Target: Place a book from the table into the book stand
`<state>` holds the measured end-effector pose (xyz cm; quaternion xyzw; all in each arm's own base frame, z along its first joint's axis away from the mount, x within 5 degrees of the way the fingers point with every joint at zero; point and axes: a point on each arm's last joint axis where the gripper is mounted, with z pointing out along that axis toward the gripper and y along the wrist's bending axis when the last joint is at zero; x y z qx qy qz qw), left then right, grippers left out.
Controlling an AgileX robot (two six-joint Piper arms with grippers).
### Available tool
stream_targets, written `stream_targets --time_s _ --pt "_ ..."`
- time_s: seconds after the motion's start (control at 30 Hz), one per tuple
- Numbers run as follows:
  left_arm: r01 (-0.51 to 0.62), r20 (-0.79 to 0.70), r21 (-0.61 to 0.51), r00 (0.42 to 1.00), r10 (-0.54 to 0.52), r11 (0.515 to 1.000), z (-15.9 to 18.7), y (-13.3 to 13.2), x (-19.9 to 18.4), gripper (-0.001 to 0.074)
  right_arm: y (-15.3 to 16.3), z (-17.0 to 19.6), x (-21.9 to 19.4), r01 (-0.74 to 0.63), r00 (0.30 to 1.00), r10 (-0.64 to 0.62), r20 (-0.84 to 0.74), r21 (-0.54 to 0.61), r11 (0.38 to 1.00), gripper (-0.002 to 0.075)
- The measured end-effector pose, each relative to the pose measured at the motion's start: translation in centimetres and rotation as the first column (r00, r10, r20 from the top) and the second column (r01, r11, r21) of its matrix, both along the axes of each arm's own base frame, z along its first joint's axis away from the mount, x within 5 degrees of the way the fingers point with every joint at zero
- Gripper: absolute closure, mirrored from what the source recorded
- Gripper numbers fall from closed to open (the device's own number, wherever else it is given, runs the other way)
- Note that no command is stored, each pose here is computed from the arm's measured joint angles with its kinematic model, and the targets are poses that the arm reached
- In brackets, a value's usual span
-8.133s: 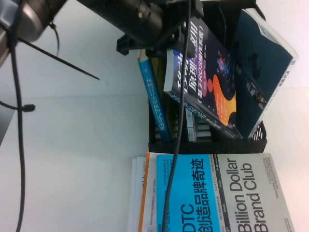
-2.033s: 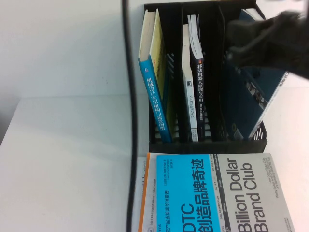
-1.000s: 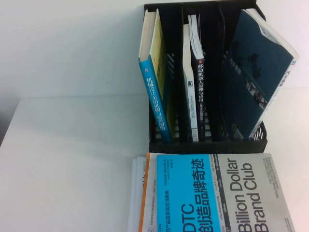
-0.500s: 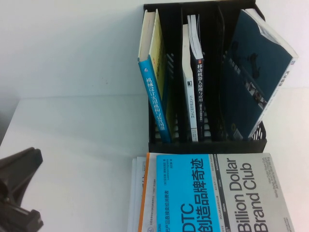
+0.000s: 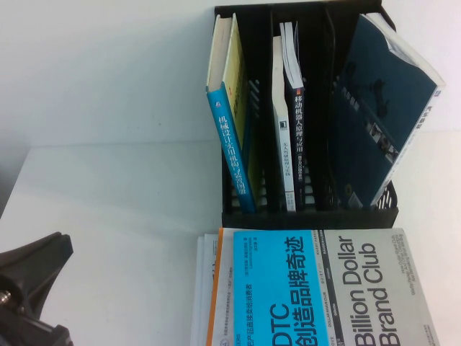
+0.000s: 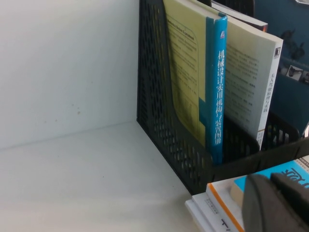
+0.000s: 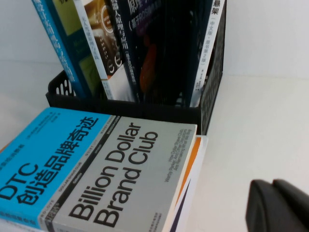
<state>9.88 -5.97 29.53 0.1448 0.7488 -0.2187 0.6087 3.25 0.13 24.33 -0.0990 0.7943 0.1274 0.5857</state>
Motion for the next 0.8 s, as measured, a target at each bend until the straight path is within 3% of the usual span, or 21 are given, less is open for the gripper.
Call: stream_targets --time_s 0.57,0.8 --pt "-0.007 -0.009 0.004 1.0 0.007 1.0 -0.4 0.2 -0.1 0.0736 0.3 -1.3 0.4 -0.006 1.0 0.006 -0.022 -0.011 1.0 0.0729" --pt "-0.194 -0.01 -0.056 0.981 0.193 0.979 -3.5 3.0 -1.7 0.0736 0.3 -1.3 0.4 -0.006 1.0 0.006 -0.022 -0.011 1.0 0.0729"
